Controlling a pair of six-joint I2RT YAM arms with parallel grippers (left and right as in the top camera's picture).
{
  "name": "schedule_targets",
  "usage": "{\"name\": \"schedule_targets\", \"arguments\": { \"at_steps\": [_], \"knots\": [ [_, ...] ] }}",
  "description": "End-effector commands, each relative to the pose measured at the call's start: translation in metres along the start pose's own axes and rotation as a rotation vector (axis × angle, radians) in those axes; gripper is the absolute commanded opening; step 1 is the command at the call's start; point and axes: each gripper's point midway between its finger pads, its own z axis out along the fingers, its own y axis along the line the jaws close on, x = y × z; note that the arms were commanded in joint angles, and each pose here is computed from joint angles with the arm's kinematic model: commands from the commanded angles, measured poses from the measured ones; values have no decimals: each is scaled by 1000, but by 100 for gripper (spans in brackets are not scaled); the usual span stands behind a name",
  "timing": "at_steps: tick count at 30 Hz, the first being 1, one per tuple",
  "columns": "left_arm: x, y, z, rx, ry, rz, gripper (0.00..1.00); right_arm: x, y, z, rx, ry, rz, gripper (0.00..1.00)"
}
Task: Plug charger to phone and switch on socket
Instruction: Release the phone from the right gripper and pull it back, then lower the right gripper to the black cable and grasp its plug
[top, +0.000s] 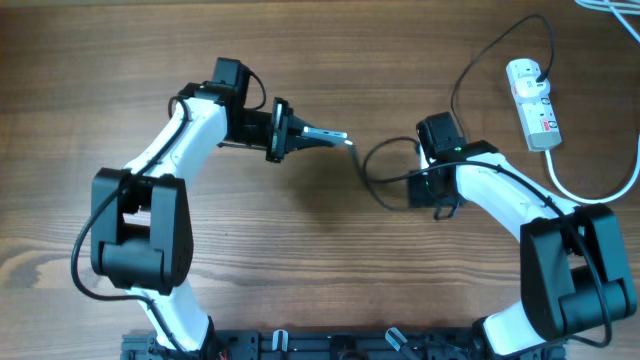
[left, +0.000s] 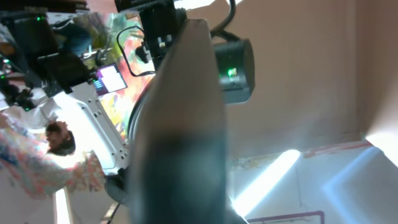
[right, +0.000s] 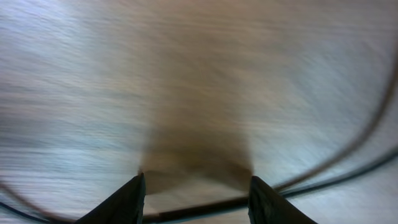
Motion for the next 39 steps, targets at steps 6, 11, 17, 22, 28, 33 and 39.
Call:
{"name": "schedule_targets", "arguments": {
  "at_steps": [6, 11, 17, 22, 28, 33, 39],
  "knots": [
    [72, 16, 15, -42, 67, 38, 4, 21, -65, 8, 304, 37, 199, 69],
    [97, 21, 13, -41, 68, 90, 4, 17, -70, 11, 264, 37, 249, 73],
    [102, 22, 13, -40, 68, 92, 4, 20, -37, 13, 71, 92, 201, 69],
    [101, 22, 13, -42, 63, 40, 4, 11, -26, 1, 8, 87, 186, 66],
    [97, 22, 13, -45, 37, 38, 4, -40, 41, -37, -377, -54, -37, 61],
    [96, 22, 12, -42, 36, 28, 4, -53, 54, -31, -416, -149, -90, 49],
    [95, 20, 12, -42, 28, 35, 4, -35, 86, -16, -466, -177, -203, 47]
  ]
}}
